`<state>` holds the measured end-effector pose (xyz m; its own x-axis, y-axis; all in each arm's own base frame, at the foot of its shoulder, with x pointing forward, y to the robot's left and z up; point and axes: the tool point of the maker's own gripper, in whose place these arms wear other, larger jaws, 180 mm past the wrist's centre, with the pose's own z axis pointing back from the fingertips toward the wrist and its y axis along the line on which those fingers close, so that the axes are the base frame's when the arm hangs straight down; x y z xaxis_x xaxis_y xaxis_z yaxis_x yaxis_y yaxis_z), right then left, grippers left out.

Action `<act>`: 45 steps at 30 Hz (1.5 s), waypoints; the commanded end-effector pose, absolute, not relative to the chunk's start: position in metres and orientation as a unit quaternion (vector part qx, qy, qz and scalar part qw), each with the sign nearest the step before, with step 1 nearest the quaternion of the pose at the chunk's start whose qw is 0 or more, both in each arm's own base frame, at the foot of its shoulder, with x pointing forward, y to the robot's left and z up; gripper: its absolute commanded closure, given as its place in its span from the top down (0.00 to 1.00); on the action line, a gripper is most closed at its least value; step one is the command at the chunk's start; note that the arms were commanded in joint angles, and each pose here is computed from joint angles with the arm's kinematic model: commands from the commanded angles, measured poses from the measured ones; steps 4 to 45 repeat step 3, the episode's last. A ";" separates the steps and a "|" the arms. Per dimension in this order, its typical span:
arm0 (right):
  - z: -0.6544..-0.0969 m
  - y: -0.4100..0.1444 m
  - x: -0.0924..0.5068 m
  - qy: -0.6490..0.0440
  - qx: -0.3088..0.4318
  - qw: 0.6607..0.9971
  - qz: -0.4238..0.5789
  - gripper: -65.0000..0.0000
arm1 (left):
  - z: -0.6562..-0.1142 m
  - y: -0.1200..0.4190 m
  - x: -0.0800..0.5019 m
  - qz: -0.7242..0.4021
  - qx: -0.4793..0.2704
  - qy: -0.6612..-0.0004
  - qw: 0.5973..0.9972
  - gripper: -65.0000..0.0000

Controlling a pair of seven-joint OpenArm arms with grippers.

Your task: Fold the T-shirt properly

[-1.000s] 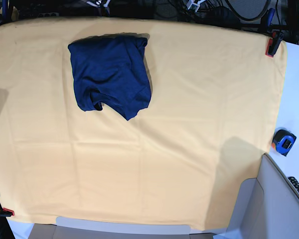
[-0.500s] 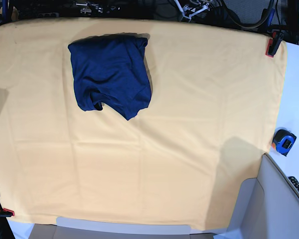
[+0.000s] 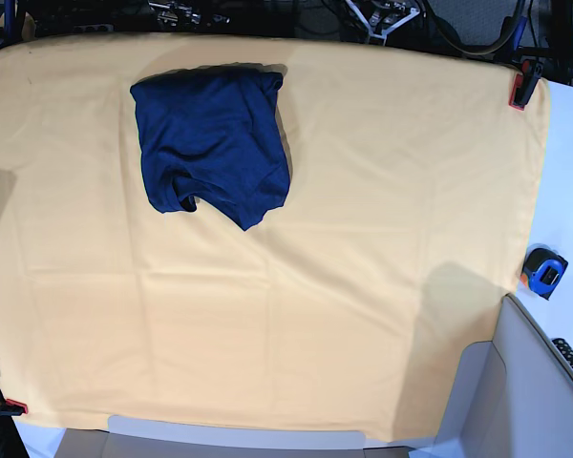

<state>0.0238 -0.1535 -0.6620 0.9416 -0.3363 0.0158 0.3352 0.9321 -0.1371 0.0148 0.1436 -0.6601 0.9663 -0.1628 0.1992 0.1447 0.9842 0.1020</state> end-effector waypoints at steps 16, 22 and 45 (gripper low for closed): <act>-0.662 -0.154 0.030 -0.004 -0.068 0.983 -0.172 0.00 | -0.660 0.131 0.015 -0.076 0.034 -0.108 0.991 0.00; -0.662 -0.154 0.030 -0.004 -0.068 0.983 -0.172 0.00 | -0.660 0.131 0.015 -0.076 0.034 -0.108 0.991 0.00; -0.662 -0.154 0.030 -0.004 -0.068 0.983 -0.172 0.00 | -0.660 0.131 0.015 -0.076 0.034 -0.108 0.991 0.00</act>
